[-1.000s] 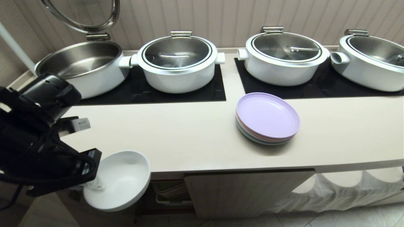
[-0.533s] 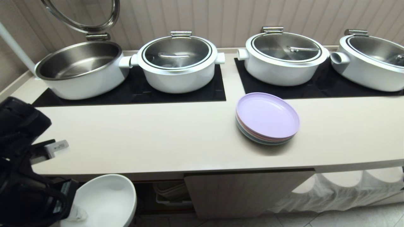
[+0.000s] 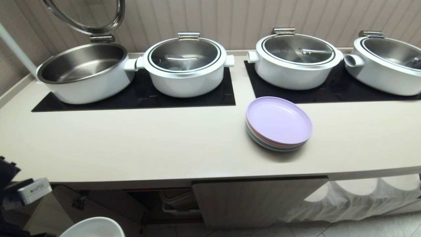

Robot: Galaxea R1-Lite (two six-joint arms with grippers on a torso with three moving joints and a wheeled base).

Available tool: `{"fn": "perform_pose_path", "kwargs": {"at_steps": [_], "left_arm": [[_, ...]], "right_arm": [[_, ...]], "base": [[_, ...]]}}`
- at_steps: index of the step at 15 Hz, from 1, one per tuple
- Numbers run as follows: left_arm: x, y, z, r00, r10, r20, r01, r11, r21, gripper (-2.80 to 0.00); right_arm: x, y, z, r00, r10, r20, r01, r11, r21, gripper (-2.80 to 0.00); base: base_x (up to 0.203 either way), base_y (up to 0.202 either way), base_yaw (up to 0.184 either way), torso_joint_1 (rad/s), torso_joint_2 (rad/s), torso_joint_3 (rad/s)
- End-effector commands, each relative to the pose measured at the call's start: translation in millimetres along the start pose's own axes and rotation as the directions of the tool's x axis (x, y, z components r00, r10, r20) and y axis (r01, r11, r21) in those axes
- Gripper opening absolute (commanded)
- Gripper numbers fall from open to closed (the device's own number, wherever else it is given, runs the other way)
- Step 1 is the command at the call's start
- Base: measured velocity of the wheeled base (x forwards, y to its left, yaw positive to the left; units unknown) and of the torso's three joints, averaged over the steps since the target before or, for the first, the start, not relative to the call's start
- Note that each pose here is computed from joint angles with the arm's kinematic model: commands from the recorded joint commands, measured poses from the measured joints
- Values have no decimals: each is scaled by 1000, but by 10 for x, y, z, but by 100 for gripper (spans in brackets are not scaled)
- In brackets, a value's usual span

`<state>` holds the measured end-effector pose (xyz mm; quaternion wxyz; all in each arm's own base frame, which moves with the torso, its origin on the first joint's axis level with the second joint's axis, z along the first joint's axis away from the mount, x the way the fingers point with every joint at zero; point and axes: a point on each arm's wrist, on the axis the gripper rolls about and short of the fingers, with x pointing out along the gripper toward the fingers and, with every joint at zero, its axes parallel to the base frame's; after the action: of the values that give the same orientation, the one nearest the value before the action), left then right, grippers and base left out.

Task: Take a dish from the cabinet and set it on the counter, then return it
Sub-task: Put it back into the cabinet

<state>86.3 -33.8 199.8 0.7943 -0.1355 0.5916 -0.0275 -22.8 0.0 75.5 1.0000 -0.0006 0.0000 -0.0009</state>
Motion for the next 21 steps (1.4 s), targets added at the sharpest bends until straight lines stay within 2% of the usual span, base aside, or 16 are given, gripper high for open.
{"fn": "perform_pose_path", "kwargs": {"at_steps": [1,5,21], "left_arm": [[-33,56,-106,1000,-10,15,10,1000,-1,-280],[-29,152,-265,1000,4,10,-4,1000,-5,-280],[-30,149,-256,1000,18,14,-18,1000,0,-280]], "right_arm": [[0,0,0,1000,0,0,0,1000,0,-280],[0,0,0,1000,1,0,-1,1000,0,-280],[0,0,0,1000,0,0,0,1000,0,-280]], "base": [[0,0,0,0,0,0],[0,0,0,0,0,0],[0,0,0,0,0,0]]}}
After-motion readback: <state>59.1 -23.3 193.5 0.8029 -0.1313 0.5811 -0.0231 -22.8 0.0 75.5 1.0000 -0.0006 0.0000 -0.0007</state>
